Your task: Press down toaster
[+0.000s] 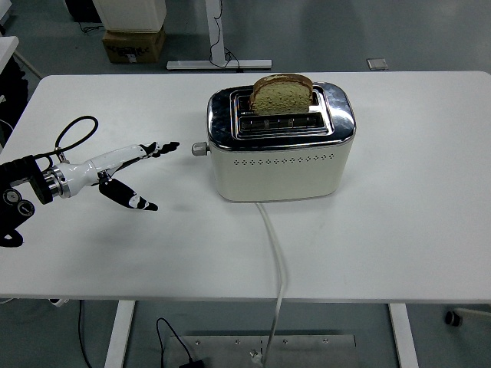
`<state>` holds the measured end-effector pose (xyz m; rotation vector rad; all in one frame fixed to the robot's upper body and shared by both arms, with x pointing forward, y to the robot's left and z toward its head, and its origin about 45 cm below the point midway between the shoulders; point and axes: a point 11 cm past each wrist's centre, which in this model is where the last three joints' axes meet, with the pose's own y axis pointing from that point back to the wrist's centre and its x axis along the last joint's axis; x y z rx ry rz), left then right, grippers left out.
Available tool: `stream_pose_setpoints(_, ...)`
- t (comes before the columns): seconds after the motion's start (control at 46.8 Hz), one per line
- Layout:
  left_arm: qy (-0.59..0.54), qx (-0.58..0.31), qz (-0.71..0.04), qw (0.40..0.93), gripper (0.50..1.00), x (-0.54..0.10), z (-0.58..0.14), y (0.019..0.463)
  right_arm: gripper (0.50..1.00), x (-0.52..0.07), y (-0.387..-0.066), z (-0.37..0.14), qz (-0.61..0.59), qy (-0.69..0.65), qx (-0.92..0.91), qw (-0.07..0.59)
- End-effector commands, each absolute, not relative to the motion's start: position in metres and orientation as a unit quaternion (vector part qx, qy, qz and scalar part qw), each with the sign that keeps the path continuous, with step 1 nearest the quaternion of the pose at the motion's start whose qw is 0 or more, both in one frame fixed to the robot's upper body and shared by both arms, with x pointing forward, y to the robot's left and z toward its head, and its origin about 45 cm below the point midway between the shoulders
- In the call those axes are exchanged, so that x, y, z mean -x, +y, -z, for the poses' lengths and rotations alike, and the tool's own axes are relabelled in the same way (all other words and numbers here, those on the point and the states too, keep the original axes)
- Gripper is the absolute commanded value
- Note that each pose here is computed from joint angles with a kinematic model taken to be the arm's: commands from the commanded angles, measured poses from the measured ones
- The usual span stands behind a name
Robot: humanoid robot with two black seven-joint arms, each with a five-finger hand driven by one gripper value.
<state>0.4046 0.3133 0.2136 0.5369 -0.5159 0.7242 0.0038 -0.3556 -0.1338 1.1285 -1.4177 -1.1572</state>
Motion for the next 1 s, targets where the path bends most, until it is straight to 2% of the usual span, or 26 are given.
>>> stream_pose_setpoints(0.0,-0.238,-0.245,-0.367,0.865,1.000,-0.409,-0.223,0.322,0.998,-0.004,-0.356,0.134,0.473,-0.580,-0.462,0.475)
stream_pose_setpoints(0.598,-0.102,-0.079,-0.532,0.837,1.000,-0.437,-0.257,0.360,0.998,-0.004,-0.356,0.134,0.473,-0.580,-0.462,0.476)
stream_pose_setpoints(0.812,-0.058,-0.025,-0.560,0.826,1.000,-0.442,-0.257,0.360,0.998,-0.004,-0.356,0.134,0.473,-0.580,-0.462,0.476)
stream_pose_setpoints(0.983,-0.021,0.011,-0.609,0.792,1.000,-0.448,-0.249,0.371,0.998,-0.004,-0.356,0.134,0.473,-0.580,-0.462,0.476)
